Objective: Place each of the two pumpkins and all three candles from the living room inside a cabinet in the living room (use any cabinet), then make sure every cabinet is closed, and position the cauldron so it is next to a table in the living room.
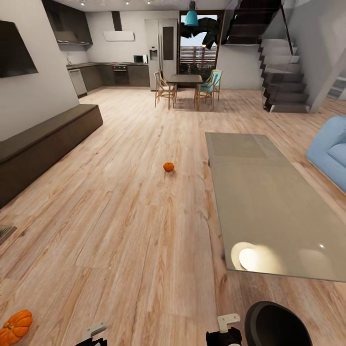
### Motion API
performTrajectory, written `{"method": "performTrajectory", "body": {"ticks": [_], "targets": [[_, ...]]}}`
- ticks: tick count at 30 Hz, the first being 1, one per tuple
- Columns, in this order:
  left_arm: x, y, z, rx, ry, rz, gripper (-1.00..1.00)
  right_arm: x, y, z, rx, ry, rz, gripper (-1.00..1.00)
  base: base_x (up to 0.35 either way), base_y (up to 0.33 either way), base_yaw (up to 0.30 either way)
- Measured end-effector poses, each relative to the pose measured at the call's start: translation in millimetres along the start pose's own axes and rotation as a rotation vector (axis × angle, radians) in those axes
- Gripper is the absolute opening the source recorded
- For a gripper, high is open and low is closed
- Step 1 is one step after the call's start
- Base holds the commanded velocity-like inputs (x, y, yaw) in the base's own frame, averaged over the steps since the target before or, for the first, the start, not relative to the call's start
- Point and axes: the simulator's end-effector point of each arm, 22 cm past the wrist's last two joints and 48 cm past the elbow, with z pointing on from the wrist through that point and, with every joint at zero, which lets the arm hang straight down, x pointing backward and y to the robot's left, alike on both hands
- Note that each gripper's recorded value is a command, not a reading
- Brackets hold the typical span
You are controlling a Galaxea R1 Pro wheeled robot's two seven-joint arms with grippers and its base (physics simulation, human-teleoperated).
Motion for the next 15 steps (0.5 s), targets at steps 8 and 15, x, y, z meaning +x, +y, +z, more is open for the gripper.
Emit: {"method": "performTrajectory", "body": {"ticks": [8,15], "targets": [[-4.1,-0.6,-2.8,0.004,-0.01,-0.004,1.0,-5.0,-0.4,-2.2,0.001,-0.011,0.001,1.0,0.0,0.0,0.085],[-6.8,-0.5,-5.1,0.006,-0.017,-0.006,1.0,-9.7,-1.5,-4.0,0.003,-0.022,0.001,1.0,0.0,0.0,0.101]]}}
